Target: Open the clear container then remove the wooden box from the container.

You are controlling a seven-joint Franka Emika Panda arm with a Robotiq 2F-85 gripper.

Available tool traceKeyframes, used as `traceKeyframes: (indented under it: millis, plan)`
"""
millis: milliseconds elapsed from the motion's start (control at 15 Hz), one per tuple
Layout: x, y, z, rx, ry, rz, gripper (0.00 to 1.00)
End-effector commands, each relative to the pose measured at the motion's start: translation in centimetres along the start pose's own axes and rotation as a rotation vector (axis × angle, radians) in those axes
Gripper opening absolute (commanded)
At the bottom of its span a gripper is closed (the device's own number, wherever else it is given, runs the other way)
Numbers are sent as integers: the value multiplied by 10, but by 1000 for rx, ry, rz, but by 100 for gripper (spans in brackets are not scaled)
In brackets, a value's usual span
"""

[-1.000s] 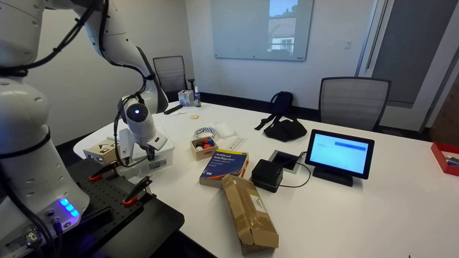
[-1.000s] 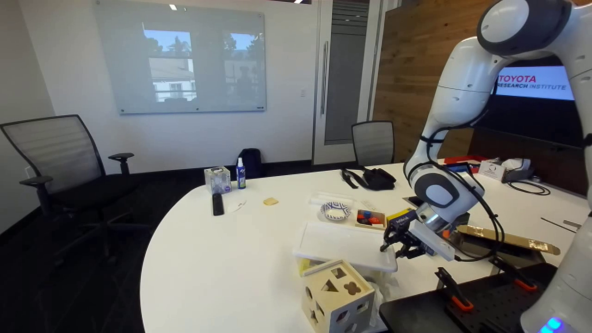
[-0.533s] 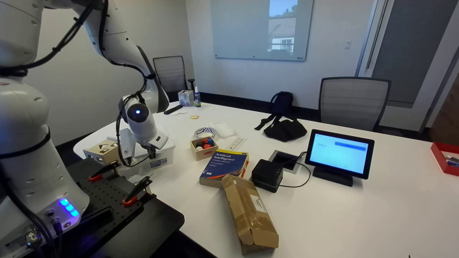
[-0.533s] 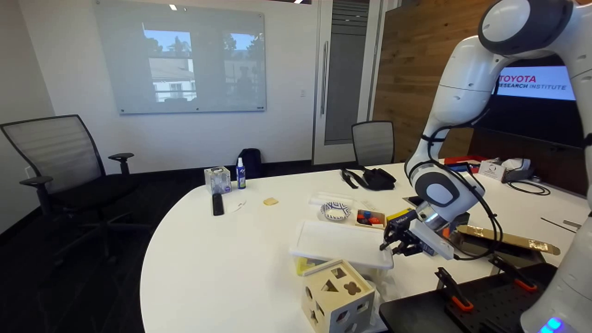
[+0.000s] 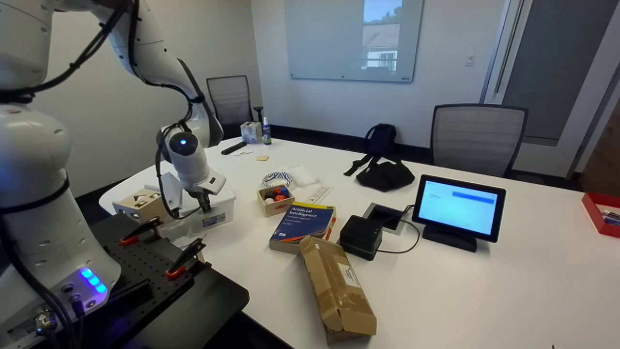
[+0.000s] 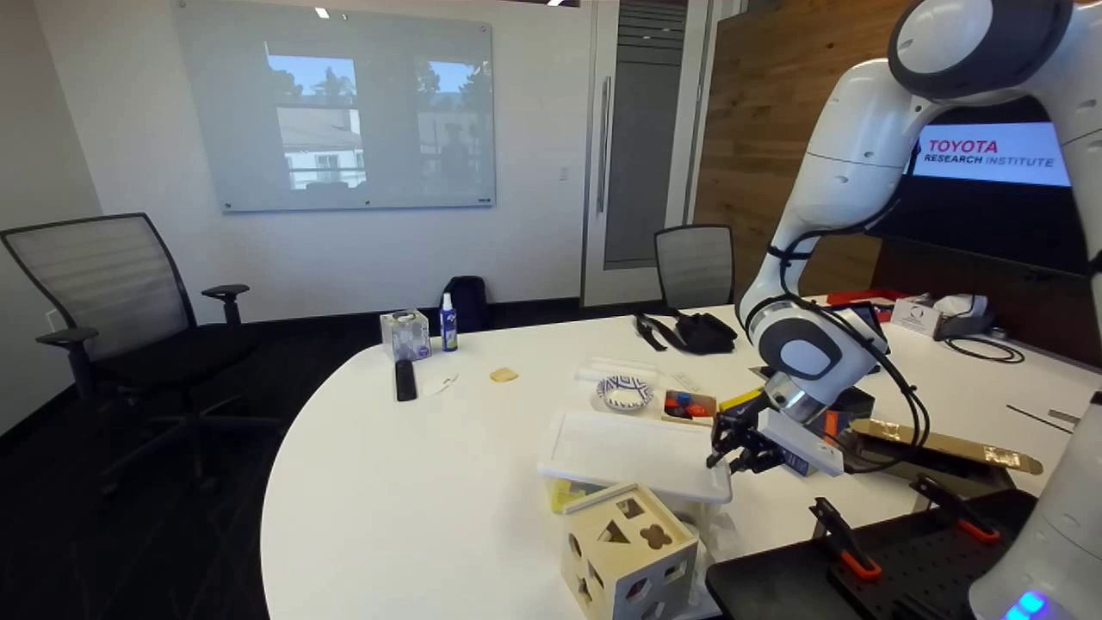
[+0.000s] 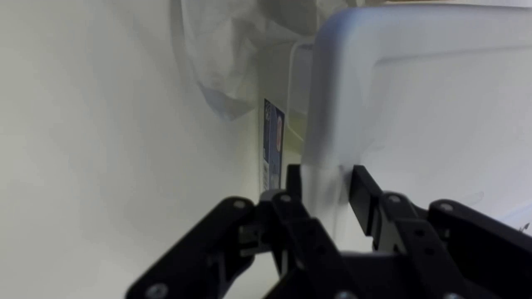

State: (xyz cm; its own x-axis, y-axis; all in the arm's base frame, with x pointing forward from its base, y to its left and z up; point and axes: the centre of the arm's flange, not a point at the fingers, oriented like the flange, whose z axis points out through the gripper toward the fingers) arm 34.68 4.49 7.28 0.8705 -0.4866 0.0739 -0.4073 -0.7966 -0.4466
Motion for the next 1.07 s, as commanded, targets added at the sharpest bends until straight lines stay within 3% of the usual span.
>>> traceKeyframes:
  millis: [0, 1000]
  plan:
    - [-10, -16, 2, -96, -26, -114, 8]
    - [-15, -55, -16, -150, -81, -316, 8]
